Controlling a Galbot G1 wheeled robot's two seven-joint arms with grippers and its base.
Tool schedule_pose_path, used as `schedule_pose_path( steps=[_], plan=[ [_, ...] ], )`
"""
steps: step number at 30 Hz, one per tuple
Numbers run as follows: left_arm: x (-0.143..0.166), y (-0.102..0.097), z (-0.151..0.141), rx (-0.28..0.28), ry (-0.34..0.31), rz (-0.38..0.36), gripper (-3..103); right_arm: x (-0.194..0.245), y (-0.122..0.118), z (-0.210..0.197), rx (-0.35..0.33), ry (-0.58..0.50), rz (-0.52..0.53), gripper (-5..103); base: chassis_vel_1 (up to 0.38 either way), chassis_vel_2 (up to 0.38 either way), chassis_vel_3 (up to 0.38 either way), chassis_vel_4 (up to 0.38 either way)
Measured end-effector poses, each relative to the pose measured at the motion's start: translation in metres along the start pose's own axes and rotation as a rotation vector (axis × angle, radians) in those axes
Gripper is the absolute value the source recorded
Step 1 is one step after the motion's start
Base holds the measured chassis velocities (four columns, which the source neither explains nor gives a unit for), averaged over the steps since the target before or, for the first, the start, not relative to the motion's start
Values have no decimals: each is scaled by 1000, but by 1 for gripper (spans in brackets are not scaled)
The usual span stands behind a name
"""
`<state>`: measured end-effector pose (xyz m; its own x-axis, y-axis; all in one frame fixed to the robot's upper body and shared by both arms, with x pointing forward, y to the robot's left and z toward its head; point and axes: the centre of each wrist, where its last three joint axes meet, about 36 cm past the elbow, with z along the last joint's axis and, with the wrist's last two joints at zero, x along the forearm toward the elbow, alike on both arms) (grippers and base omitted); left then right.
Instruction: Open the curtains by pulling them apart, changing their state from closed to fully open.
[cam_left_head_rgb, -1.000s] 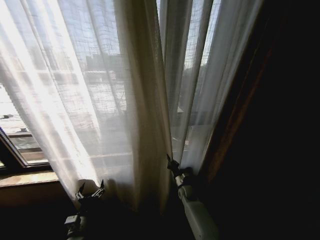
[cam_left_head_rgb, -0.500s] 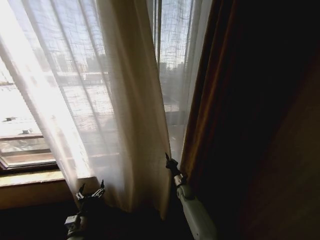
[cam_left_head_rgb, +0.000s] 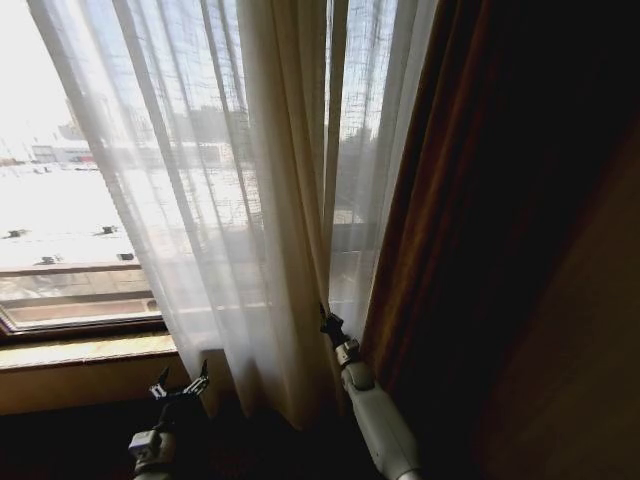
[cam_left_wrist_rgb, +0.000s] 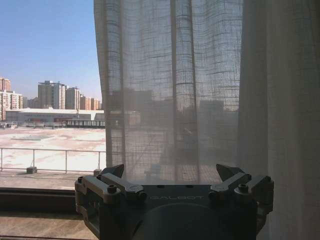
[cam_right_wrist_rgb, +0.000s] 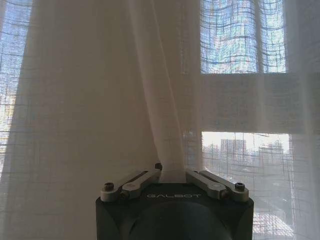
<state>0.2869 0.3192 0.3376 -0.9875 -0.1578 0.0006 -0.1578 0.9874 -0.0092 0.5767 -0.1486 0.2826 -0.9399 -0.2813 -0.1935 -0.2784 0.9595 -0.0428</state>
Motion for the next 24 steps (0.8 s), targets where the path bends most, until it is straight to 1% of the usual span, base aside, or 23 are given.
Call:
schedule_pose_path(
  steps=[1,3,4,5,6,9,10,11,12,13,14,16,19,20,24],
  plan=[
    [0,0,0,0,0,0,100,0,0,0,0,0,0,0,0,0,0,0],
    [0,0,0,0,0,0,100,-9,-5,-2,3,7,32,0,0,0,0,0],
    [0,0,0,0,0,0,100,-16,-10,-4,11,15,59,0,0,0,0,0],
    [0,0,0,0,0,0,100,-24,-21,-7,26,28,108,0,0,0,0,0],
    [0,0,0,0,0,0,100,-24,-21,-7,26,28,108,0,0,0,0,0],
    [0,0,0,0,0,0,100,-28,-41,-12,55,62,211,0,0,0,0,0],
    [0,0,0,0,0,0,100,-28,-41,-12,55,62,211,0,0,0,0,0],
    [0,0,0,0,0,0,100,-27,-47,-13,66,76,243,0,0,0,0,0],
    [0,0,0,0,0,0,100,-25,-59,-14,85,96,305,0,0,0,0,0],
    [0,0,0,0,0,0,100,-24,-66,-16,96,104,339,0,0,0,0,0],
    [0,0,0,0,0,0,100,-24,-66,-16,96,104,339,0,0,0,0,0],
    [0,0,0,0,0,0,100,-21,-84,-21,133,115,416,0,0,0,0,0],
    [0,0,0,0,0,0,100,-16,-107,-27,182,126,499,0,0,0,0,0],
    [0,0,0,0,0,0,100,-16,-107,-27,182,126,499,0,0,0,0,0],
    [0,0,0,0,0,0,100,-7,-124,-32,242,150,587,0,0,0,0,0]
  ],
)
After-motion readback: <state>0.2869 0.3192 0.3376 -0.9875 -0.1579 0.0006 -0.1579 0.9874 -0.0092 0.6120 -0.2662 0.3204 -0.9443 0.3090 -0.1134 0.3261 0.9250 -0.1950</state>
